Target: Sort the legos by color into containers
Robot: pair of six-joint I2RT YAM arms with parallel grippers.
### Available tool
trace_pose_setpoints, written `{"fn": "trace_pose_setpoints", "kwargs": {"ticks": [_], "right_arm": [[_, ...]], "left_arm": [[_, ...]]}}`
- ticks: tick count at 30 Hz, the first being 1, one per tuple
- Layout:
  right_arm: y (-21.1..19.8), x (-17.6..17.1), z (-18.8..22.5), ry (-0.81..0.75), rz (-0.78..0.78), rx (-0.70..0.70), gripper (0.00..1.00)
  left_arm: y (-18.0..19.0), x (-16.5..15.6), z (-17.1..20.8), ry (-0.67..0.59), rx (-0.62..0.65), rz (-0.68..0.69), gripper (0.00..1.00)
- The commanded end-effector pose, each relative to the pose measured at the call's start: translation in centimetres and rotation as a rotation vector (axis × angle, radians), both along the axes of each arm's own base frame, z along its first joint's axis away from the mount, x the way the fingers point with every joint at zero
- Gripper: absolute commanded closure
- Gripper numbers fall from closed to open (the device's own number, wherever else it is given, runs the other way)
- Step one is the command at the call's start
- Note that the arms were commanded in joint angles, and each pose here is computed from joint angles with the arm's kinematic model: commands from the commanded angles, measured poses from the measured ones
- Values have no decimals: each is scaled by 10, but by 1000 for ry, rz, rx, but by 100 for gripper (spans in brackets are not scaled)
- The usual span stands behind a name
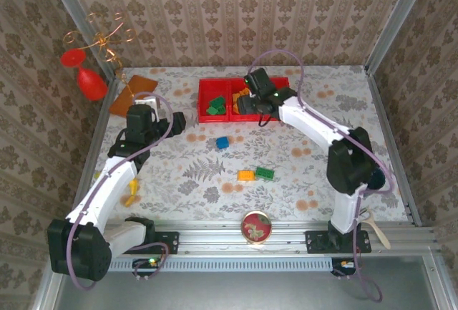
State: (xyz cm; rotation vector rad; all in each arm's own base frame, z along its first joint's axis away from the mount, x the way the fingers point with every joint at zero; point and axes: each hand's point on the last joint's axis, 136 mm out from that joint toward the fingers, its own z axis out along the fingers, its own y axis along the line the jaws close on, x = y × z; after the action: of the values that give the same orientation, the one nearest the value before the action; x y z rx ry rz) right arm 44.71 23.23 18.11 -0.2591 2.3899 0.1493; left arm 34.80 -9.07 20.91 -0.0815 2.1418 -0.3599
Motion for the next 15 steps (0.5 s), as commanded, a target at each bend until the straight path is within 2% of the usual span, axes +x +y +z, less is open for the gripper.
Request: {"fn": "trace_pose_setpoints", "kwargs": {"ticks": [1, 8, 13, 15], "right_arm": [[-4, -31, 8, -9, 46, 0, 26], [-21, -103, -14, 54, 98, -64, 12], [-31, -151, -37, 123, 119, -163, 1], [-34, -167, -46, 146, 126, -193, 0]], "left_arm": [[3, -4, 0, 4, -16, 5, 0], [4, -2, -1, 5, -23, 10, 0], [5, -1, -1, 7, -28, 14, 0], [5, -1, 0, 6, -28, 14, 0]]}}
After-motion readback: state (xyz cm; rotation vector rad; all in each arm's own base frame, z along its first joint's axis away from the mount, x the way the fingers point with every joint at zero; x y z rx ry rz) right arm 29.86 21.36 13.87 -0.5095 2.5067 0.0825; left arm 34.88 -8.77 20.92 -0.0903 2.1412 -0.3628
